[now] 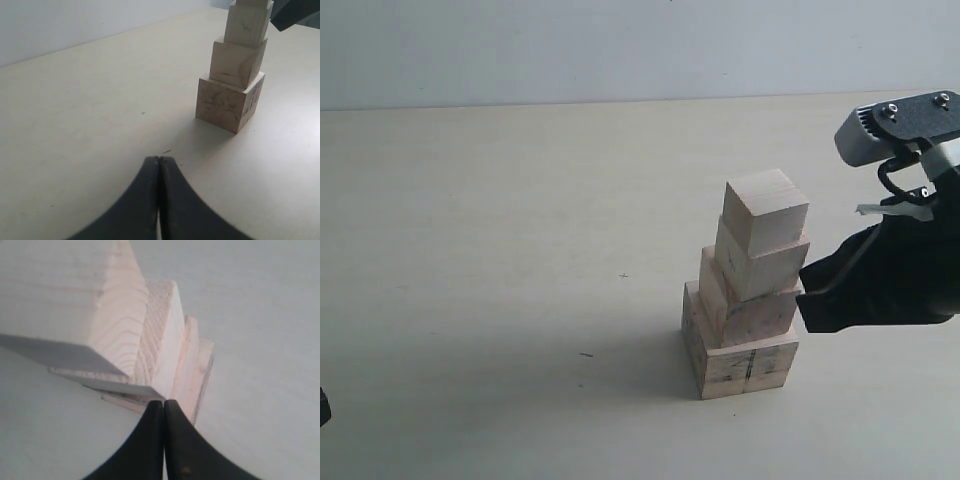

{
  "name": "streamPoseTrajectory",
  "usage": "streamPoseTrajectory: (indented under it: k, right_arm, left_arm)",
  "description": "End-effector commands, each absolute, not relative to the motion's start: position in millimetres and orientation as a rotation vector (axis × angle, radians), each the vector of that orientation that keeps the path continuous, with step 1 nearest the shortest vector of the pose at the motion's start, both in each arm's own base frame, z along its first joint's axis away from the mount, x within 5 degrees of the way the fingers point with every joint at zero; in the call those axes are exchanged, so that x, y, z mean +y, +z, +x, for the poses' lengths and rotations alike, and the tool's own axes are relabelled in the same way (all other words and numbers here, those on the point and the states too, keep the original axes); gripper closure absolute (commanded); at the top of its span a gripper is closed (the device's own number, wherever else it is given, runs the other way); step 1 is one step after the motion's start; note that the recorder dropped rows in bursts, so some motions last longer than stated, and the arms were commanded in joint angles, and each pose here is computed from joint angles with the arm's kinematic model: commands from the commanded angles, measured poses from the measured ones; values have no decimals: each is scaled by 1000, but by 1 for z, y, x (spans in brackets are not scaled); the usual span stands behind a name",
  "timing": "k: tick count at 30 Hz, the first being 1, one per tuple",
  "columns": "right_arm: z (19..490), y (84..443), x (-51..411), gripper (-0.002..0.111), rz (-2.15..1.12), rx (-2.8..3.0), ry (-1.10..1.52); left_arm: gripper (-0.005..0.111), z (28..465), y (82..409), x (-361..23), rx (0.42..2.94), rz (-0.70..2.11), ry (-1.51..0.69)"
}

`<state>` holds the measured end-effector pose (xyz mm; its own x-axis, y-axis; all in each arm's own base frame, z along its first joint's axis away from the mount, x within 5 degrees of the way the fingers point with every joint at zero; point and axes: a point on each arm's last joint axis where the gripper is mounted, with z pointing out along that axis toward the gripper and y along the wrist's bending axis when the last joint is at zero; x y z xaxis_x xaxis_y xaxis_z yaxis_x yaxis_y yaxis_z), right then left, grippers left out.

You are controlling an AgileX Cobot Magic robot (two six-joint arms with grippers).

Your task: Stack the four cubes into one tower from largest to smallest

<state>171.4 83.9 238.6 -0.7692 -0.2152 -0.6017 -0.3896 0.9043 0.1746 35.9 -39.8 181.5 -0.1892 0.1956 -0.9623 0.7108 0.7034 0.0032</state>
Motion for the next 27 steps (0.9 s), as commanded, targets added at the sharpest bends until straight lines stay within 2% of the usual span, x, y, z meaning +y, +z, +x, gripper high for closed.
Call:
streamPoseTrajectory:
  k: [1,27]
  right_arm:
    - [172,237,82,108,-453,2467,365]
    - [183,230,83,108,-389,2464,337]
  left_arm:
    - [107,36,181,-40,1727,724,-543]
    - [107,36,181,-40,1727,724,-543]
